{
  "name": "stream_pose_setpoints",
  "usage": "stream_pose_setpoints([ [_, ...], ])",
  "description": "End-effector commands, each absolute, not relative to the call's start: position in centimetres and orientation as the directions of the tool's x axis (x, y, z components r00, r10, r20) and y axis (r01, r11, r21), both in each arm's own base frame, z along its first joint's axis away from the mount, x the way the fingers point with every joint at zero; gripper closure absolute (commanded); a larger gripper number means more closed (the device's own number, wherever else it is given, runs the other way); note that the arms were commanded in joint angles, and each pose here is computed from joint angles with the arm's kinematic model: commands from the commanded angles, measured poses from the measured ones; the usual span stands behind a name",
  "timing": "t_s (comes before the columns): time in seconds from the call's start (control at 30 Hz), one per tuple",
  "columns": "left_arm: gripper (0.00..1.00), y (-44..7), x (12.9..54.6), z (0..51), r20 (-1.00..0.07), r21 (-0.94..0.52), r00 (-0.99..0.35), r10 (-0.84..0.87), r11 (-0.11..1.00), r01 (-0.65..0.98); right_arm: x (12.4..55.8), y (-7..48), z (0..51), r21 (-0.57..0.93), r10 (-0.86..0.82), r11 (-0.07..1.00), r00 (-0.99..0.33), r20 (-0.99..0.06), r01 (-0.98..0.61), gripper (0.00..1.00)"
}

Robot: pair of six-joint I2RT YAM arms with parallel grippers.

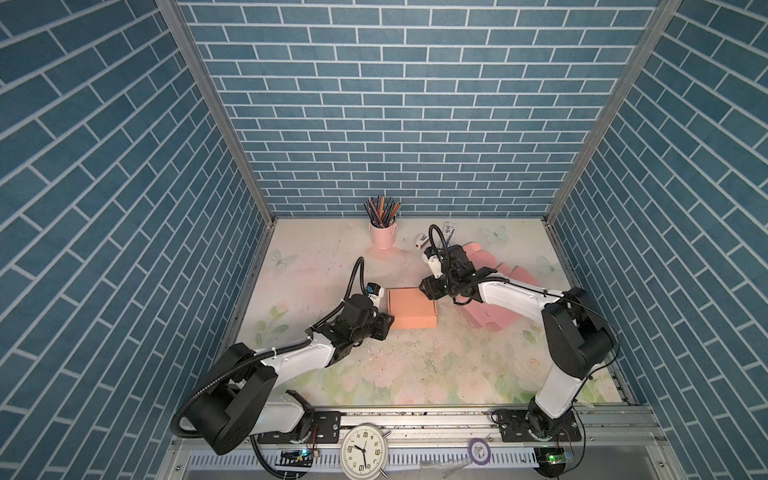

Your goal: Fold the paper box

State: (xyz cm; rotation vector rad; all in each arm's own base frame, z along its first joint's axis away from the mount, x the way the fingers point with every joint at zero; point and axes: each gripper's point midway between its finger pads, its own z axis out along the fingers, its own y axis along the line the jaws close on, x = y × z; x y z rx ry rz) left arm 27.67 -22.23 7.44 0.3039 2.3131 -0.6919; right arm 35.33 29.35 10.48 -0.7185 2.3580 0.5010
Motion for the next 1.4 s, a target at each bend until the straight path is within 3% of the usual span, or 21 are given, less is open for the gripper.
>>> stream_pose_setpoints([
  [0.0,0.60,-22.6,29.0,9.2,-0.686,-0.409,-0.727,0.026,0.813,0.415,33.7,28.2,11.8,0.192,-0.345,0.784,-0.672,-0.655,-0.590,0.39],
  [0.23,0.60,-22.5,32.2,9.6,-0.650,-0.491,-0.759,-0.038,0.784,0.380,29.9,26.0,11.1,0.365,-0.228,0.754,-0.738,-0.635,-0.547,0.39],
  [0.47,0.58,-23.2,32.6,8.3,-0.613,-0.543,-0.787,-0.067,0.760,0.358,28.4,26.1,10.3,0.551,-0.130,0.652,-0.793,-0.595,-0.520,0.37],
  [1.37,0.58,-24.5,28.8,6.3,-0.566,-0.608,-0.818,-0.100,0.721,0.333,32.3,29.1,7.0,0.594,-0.207,0.577,-0.804,-0.557,-0.560,0.40],
])
